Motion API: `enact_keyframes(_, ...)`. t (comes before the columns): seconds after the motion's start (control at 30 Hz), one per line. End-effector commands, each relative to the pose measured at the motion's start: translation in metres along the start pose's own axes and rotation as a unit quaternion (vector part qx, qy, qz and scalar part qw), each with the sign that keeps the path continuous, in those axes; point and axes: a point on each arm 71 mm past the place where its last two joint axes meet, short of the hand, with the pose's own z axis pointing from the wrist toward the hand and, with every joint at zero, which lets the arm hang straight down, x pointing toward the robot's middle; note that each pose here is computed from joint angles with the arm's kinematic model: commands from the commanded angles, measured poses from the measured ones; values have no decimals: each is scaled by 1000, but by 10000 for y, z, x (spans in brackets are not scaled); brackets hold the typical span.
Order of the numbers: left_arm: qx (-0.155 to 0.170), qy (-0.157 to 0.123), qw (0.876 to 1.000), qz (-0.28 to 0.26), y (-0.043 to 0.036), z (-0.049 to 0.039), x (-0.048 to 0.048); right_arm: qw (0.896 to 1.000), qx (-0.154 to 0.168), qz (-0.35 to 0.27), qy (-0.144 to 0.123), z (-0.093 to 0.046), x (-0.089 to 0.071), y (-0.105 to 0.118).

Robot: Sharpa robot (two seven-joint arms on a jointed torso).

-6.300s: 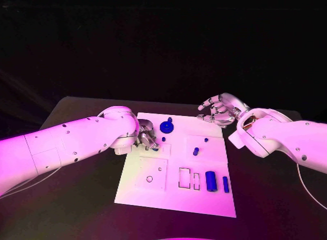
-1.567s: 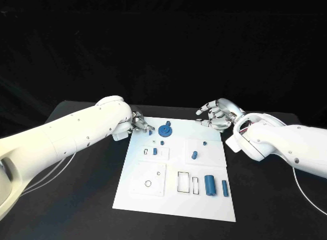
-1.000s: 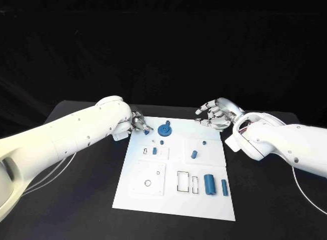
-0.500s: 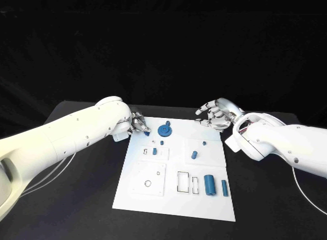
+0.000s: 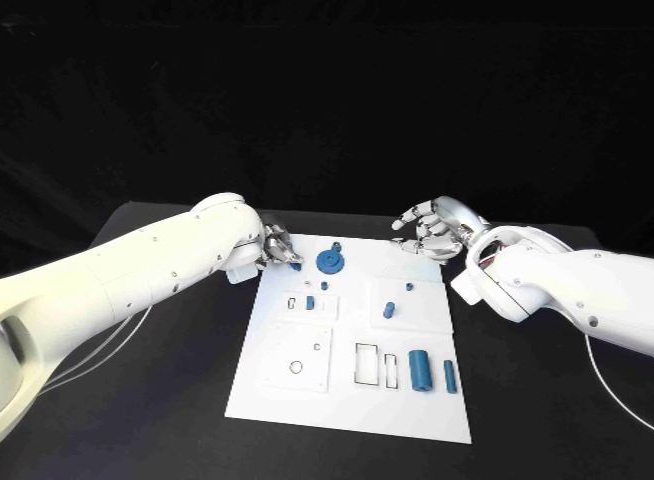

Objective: Assemble the parts on the task board

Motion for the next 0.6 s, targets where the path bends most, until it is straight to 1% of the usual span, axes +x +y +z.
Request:
enact_keyframes(0.03,10,0,1000,-10,-17,-10,3,1000,-6,-4,3,0,6,11)
enact_keyframes(0.17,13,-1,1000,-17,8,-37,-1,1000,-6,-4,2,-2,1,7)
enact_keyframes(0.37,17,-1,1000,-25,62,-120,-2,1000,-4,-5,1,-10,-14,-7)
enact_keyframes(0.6,28,-5,999,-20,102,-280,11,1000,-2,-5,-1,-21,-29,-23)
